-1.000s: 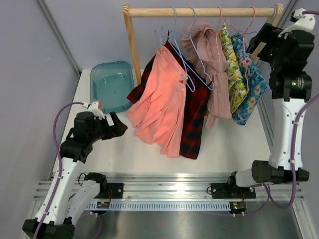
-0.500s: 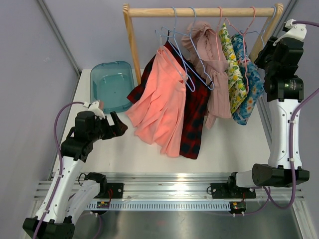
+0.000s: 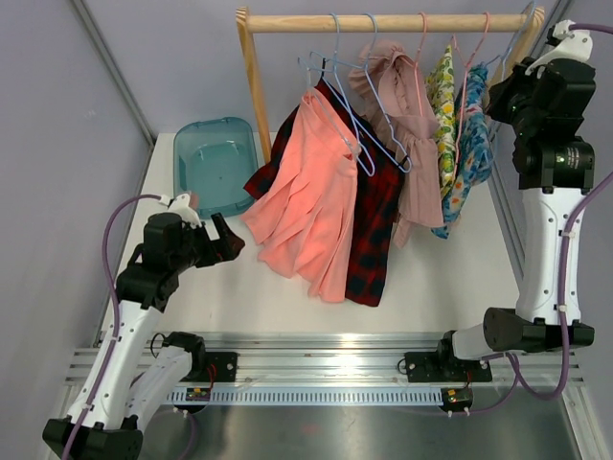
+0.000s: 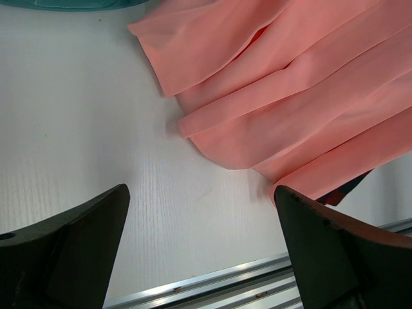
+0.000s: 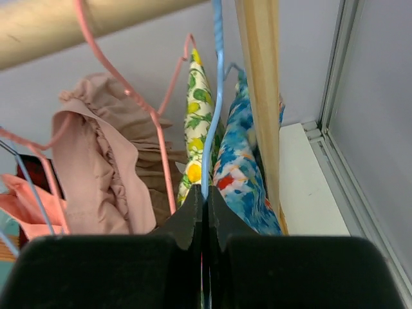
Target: Remove the skirt from the hanger
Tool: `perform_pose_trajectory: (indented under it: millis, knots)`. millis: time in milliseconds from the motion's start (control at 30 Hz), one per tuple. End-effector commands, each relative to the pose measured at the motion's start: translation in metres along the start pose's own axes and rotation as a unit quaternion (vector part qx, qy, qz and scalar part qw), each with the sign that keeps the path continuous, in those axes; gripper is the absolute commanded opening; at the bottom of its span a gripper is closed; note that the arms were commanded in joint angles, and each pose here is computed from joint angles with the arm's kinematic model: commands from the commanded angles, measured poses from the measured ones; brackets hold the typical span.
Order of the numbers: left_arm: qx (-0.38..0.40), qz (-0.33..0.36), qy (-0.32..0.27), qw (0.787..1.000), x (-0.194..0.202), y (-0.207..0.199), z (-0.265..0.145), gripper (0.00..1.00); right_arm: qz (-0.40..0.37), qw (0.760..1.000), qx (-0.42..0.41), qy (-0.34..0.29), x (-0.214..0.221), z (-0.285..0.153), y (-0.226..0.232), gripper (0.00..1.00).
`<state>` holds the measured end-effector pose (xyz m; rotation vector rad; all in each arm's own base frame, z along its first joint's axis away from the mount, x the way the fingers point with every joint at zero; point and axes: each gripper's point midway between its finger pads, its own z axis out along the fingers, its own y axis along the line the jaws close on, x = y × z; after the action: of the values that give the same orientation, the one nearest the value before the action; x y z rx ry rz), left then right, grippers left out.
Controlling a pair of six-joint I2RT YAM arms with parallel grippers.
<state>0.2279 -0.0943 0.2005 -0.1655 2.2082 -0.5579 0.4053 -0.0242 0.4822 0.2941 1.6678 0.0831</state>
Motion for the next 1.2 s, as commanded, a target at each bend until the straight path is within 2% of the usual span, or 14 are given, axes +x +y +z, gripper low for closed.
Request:
perform_pose_trajectory:
  millis: [0, 133, 200, 267, 300, 400, 467, 500, 533, 633, 767, 933, 1100, 1167]
  knots:
    - [0.014, 0.025, -0.058, 0.998, -0.037, -0.017, -0.010, 0.99, 0.020, 0.990, -0.027, -0.136, -0.094, -0.050, 0.015, 0.00]
    - [0.023, 0.059, -0.088, 0.994, -0.080, -0.047, -0.021, 0.99, 0.020, 0.981, -0.019, -0.192, -0.131, -0.095, 0.014, 0.00]
    - [0.047, 0.077, -0.120, 0.989, -0.115, -0.076, -0.040, 0.99, 0.025, 0.980, -0.018, -0.199, -0.133, -0.110, 0.012, 0.00]
    - [0.063, 0.097, -0.118, 0.986, -0.130, -0.099, -0.040, 0.99, 0.030, 0.979, -0.020, -0.198, -0.126, -0.130, 0.011, 0.00]
    - [0.086, 0.107, -0.144, 0.980, -0.150, -0.120, -0.057, 0.99, 0.033, 0.983, -0.018, -0.182, -0.112, -0.127, 0.008, 0.00]
    - [0.153, 0.144, -0.128, 0.969, -0.153, -0.175, -0.056, 0.99, 0.042, 0.980, -0.017, -0.193, -0.105, -0.161, 0.003, 0.00]
    - [0.229, 0.185, -0.133, 0.946, -0.147, -0.234, -0.079, 0.99, 0.049, 0.980, -0.018, -0.193, -0.092, -0.179, 0.000, 0.00]
    - [0.246, 0.207, -0.115, 0.940, -0.136, -0.256, -0.066, 0.99, 0.053, 0.982, -0.017, -0.179, -0.081, -0.179, -0.001, 0.00]
    - [0.291, 0.227, -0.108, 0.923, -0.119, -0.291, -0.082, 0.99, 0.054, 0.981, -0.019, -0.186, -0.080, -0.194, -0.003, 0.00]
    - [0.349, 0.260, -0.076, 0.897, -0.069, -0.355, -0.074, 0.99, 0.059, 0.982, -0.017, -0.177, -0.067, -0.207, -0.006, 0.00]
    - [0.414, 0.263, -0.075, 0.868, -0.020, -0.423, -0.076, 0.99, 0.056, 0.986, -0.019, -0.159, -0.058, -0.214, -0.006, 0.00]
    - [0.477, 0.258, -0.023, 0.840, 0.040, -0.480, -0.073, 0.99, 0.056, 0.985, -0.017, -0.163, -0.052, -0.227, -0.009, 0.00]
    - [0.514, 0.269, 0.004, 0.815, 0.078, -0.504, -0.086, 0.99, 0.060, 0.986, -0.024, -0.156, -0.047, -0.227, -0.007, 0.00]
    - [0.515, 0.268, 0.012, 0.814, 0.086, -0.506, -0.081, 0.99, 0.063, 0.985, -0.028, -0.156, -0.046, -0.227, -0.006, 0.00]
